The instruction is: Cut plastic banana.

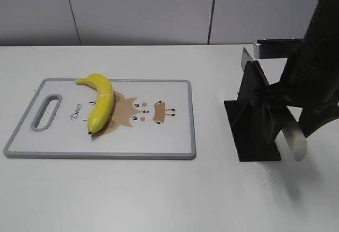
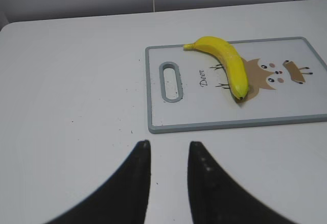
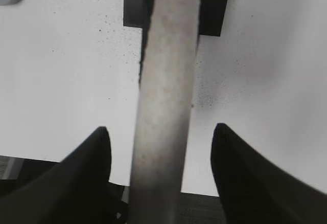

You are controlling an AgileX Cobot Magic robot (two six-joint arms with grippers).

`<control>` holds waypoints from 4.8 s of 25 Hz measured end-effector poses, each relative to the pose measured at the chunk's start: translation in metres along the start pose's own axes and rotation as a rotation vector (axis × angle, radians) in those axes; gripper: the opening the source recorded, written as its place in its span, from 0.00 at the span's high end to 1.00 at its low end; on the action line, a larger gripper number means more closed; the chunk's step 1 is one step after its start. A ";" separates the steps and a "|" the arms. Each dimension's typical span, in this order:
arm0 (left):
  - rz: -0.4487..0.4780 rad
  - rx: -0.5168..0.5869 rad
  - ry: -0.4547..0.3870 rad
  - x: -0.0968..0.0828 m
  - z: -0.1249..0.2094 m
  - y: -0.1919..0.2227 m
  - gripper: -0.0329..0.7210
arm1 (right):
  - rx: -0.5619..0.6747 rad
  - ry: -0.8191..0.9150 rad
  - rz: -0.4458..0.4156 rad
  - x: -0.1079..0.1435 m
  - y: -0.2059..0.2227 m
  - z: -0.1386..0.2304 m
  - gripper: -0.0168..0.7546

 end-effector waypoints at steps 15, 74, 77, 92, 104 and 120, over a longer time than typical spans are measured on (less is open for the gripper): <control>0.000 0.000 0.000 0.000 0.000 0.000 0.64 | 0.012 0.055 0.001 0.000 0.006 -0.002 0.48; 0.000 0.000 0.000 0.000 0.000 0.000 0.64 | -0.204 -0.059 -0.057 0.012 -0.081 -0.011 0.75; 0.000 0.000 0.000 0.000 0.000 0.000 0.64 | -0.236 -0.173 -0.059 0.014 -0.090 -0.014 0.75; 0.000 0.000 0.000 0.000 0.000 0.000 0.64 | -0.315 -0.752 0.074 0.016 -0.107 -0.050 0.75; 0.000 -0.004 0.000 0.000 -0.001 0.000 0.64 | -0.367 -1.268 0.150 0.030 -0.109 -0.098 0.75; 0.003 -0.006 -0.002 0.000 -0.001 0.000 0.62 | -0.302 -1.456 0.021 0.092 -0.039 -0.130 0.75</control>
Point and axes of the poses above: a point on each arm's last joint axis where the gripper is mounted, y pointing out along that axis toward the gripper, x along the wrist's bending axis when the last joint is at zero, z = x × y, the point moved 3 cm from there along y, pointing out along that axis toward the gripper, and after that the axes turned 5 degrees about -y, right-handed, at the moved point
